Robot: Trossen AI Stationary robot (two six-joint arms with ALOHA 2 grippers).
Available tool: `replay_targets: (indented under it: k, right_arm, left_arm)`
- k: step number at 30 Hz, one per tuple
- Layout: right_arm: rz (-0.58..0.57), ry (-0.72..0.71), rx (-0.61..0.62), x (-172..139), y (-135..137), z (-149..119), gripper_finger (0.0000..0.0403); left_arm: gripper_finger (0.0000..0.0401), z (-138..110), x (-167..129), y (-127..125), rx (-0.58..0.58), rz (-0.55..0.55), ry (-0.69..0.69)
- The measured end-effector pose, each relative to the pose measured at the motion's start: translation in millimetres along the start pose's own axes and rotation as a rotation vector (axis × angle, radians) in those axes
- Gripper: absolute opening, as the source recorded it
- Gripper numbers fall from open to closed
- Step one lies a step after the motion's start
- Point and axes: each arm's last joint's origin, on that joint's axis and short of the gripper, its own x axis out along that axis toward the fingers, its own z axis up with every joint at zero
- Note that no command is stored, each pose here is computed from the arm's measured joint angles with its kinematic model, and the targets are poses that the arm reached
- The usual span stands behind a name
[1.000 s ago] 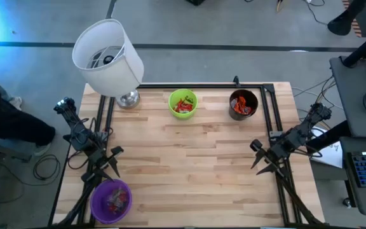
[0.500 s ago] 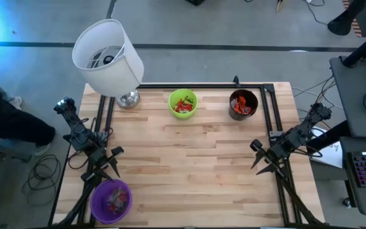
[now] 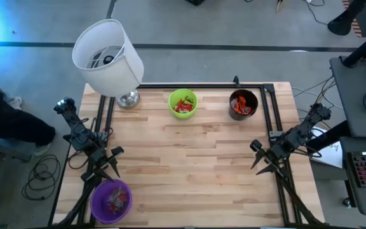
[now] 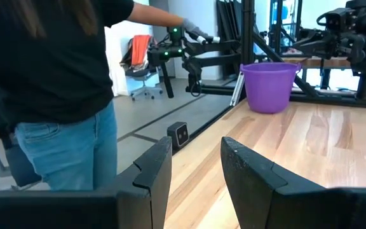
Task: Sort candy
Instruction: Return to Home Position
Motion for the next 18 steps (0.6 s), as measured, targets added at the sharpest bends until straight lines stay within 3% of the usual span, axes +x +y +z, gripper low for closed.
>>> replay_targets:
  k: [18]
  right_arm:
    - [0.000, 0.003, 0.000, 0.0, 0.0, -0.5, 0.0128]
  left_arm:
    - [0.0103, -2.3, 0.4, 0.4, 0.000, 0.000, 0.003]
